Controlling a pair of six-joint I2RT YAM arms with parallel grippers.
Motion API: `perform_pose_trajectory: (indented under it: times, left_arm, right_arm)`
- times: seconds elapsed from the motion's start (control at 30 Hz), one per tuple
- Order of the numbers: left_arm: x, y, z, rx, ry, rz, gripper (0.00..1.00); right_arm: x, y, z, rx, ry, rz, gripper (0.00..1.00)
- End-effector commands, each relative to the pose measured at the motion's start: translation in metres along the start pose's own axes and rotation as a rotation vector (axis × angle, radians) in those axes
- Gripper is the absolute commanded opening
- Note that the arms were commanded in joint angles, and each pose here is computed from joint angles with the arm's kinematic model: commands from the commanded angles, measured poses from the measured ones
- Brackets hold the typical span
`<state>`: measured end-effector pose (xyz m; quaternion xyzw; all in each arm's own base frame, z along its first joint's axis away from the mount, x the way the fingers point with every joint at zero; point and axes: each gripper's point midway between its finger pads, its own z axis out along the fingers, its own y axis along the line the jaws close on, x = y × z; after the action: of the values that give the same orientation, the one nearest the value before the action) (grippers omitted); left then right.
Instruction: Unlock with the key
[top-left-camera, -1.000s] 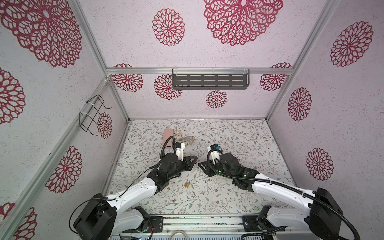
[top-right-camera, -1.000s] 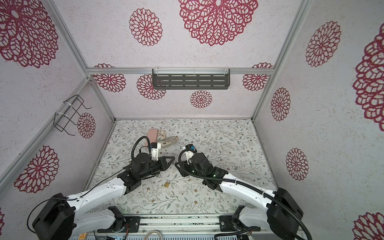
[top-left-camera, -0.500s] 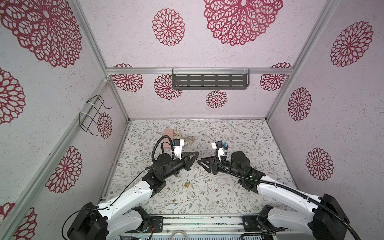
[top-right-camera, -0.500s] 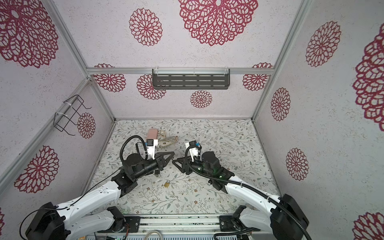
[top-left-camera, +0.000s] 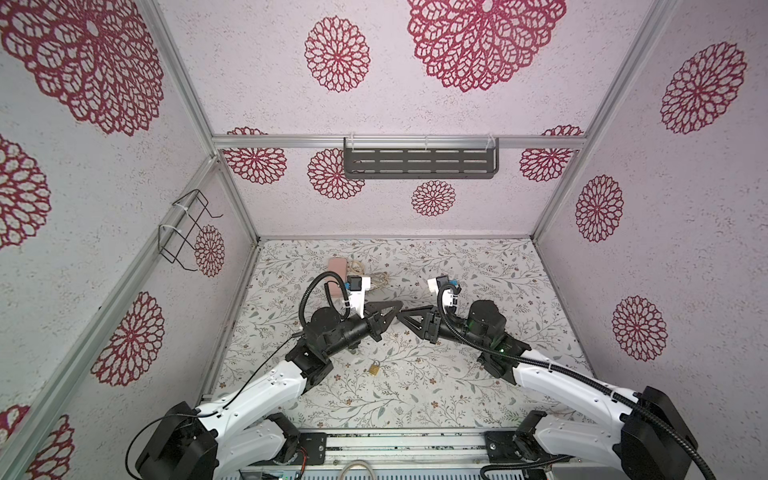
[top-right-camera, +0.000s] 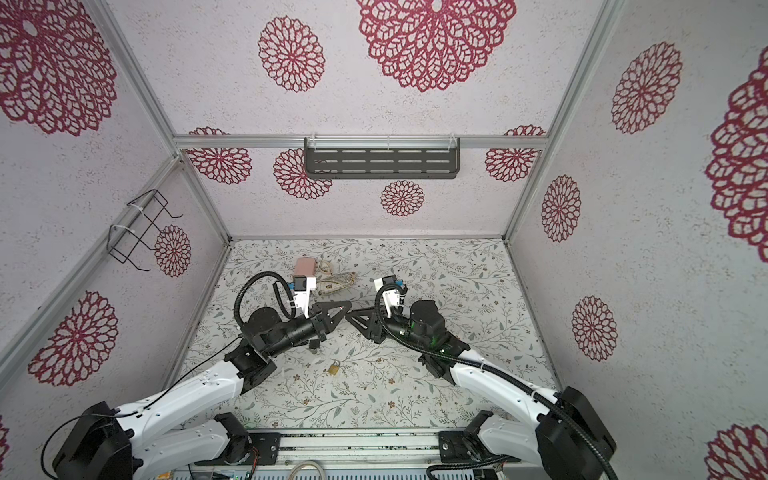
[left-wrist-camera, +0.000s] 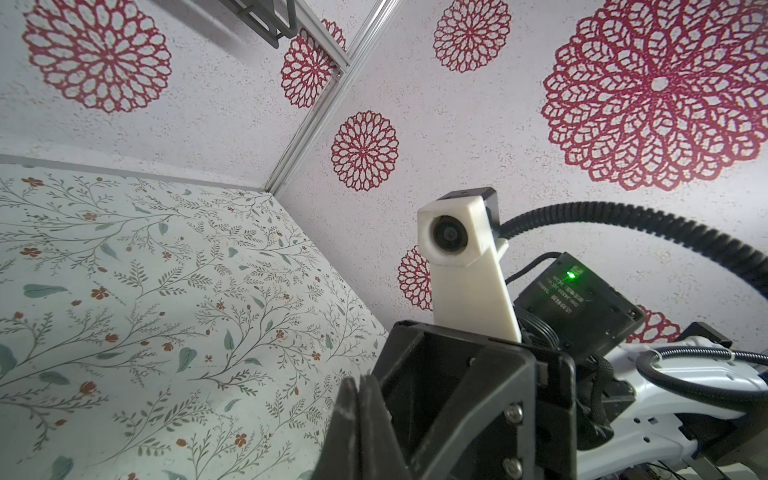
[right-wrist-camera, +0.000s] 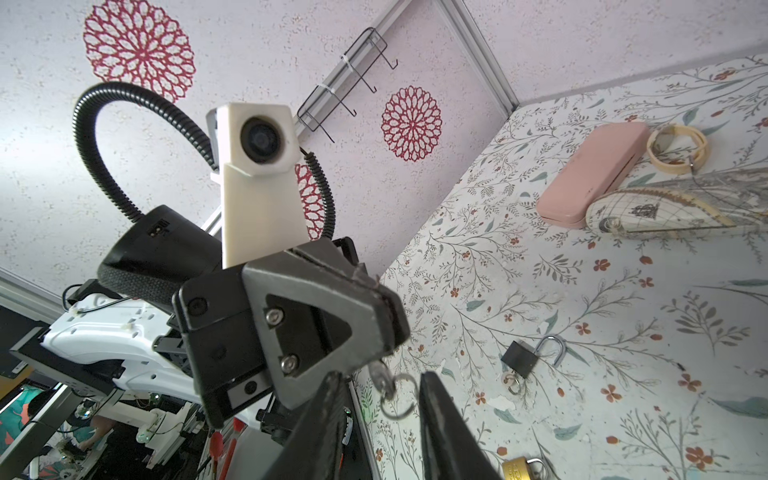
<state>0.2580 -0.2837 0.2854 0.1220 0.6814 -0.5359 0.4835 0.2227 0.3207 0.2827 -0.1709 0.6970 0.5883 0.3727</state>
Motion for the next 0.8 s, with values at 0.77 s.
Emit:
perform_pose_trajectory:
  times: [0.77]
  left_arm:
    - [-0.0078,-0.0103,0.0030,0.056,-0.032,0.031,0.00]
  right_arm:
    - [-0.0074,0.0119,-0.0025,-0.110,-0.033,0.002,0.20]
